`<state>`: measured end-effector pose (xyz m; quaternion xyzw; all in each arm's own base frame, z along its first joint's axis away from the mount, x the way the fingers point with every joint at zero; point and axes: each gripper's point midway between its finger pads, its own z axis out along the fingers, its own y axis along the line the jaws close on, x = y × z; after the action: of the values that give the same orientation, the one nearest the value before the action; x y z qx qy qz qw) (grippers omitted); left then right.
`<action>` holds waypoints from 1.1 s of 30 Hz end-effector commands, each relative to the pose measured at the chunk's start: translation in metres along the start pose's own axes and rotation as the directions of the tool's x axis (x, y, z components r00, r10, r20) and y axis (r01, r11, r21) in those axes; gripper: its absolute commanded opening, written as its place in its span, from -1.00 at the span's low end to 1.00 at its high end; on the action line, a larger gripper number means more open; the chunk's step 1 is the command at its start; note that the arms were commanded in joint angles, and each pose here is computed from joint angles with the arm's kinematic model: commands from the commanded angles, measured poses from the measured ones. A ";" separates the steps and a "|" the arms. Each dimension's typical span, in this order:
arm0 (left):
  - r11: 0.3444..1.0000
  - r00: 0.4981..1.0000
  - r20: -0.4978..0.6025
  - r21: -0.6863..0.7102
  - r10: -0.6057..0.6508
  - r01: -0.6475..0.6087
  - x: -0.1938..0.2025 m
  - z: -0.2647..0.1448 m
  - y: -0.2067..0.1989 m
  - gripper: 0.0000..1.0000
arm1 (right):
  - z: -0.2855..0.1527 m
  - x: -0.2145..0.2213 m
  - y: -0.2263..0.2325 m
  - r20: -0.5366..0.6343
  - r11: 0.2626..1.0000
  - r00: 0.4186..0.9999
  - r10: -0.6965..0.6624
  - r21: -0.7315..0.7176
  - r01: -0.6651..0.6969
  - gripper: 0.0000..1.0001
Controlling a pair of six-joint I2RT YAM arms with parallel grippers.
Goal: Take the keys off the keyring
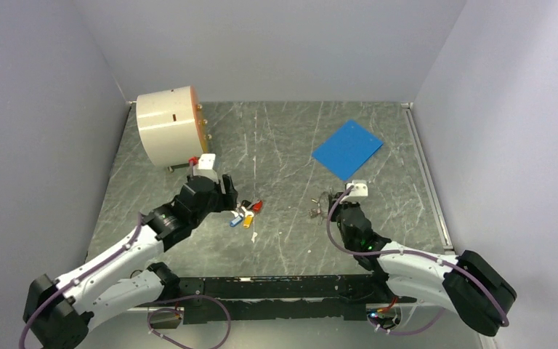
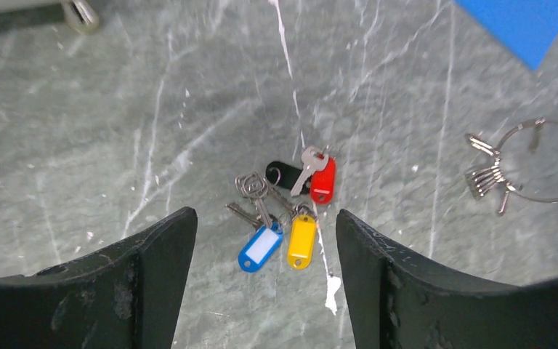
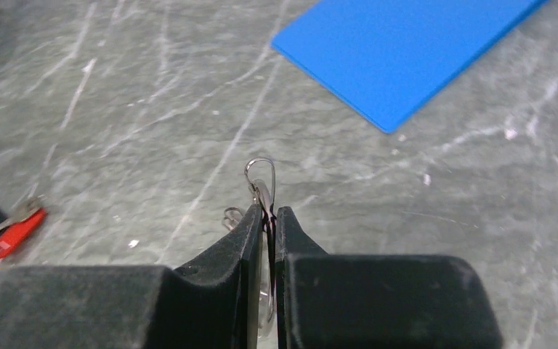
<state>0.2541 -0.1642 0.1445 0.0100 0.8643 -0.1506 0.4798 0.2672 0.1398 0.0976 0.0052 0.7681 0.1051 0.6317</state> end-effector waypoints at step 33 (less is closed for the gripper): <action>0.987 0.891 0.447 -0.088 -0.083 0.136 -0.111 -0.211 0.088 0.88 | -0.130 -0.186 -0.113 0.285 0.845 0.911 0.299 0.363 -0.391 0.98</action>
<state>0.1578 -0.0270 0.3128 -0.0918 0.7483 -0.1541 0.6386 0.2133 0.0088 0.2685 0.2980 0.6744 0.1023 0.6678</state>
